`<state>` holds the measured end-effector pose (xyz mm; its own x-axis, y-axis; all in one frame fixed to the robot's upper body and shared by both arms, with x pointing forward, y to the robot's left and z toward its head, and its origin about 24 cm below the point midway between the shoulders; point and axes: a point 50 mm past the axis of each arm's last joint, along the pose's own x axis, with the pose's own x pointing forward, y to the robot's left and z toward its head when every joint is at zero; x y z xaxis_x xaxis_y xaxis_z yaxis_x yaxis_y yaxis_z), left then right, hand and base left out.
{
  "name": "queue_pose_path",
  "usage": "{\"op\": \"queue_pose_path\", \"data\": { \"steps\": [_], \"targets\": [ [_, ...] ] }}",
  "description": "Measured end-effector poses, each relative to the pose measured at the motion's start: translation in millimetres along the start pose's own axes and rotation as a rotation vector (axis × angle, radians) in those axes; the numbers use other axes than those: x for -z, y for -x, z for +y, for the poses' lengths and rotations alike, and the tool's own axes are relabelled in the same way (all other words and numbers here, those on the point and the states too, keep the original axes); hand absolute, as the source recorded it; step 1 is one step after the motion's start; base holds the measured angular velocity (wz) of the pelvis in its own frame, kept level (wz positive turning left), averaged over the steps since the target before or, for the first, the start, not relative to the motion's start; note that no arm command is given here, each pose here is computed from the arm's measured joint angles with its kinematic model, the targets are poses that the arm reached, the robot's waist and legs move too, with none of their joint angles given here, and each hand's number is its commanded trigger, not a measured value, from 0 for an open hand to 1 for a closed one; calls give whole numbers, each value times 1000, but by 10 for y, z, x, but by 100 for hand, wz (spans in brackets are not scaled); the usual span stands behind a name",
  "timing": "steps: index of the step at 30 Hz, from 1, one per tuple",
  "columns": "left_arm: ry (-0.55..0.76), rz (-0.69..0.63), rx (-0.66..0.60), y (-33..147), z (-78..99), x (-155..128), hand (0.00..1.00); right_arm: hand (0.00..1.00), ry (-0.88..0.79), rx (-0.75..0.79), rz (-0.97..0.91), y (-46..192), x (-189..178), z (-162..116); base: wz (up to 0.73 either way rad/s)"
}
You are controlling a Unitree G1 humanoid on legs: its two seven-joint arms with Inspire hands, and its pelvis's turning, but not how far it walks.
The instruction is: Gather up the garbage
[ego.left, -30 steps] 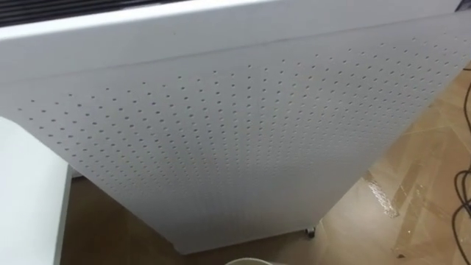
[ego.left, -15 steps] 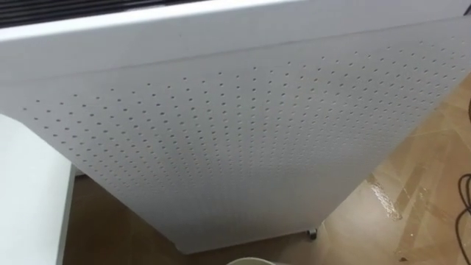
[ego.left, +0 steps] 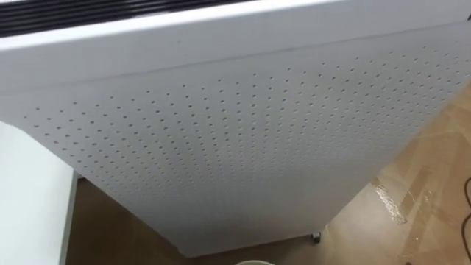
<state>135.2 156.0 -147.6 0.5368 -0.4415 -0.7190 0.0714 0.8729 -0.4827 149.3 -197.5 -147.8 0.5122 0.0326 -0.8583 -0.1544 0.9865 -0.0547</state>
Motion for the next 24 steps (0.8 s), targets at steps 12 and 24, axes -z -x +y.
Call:
{"op": "queue_pose_path", "data": {
  "steps": [12,24],
  "targets": [
    [-23,64,-206,226,299,230,0,100,-219,80,114,126,457,-130,20],
    [-8,160,-401,457,483,555,0,100,-334,144,179,260,791,-179,2]
  ]
}}
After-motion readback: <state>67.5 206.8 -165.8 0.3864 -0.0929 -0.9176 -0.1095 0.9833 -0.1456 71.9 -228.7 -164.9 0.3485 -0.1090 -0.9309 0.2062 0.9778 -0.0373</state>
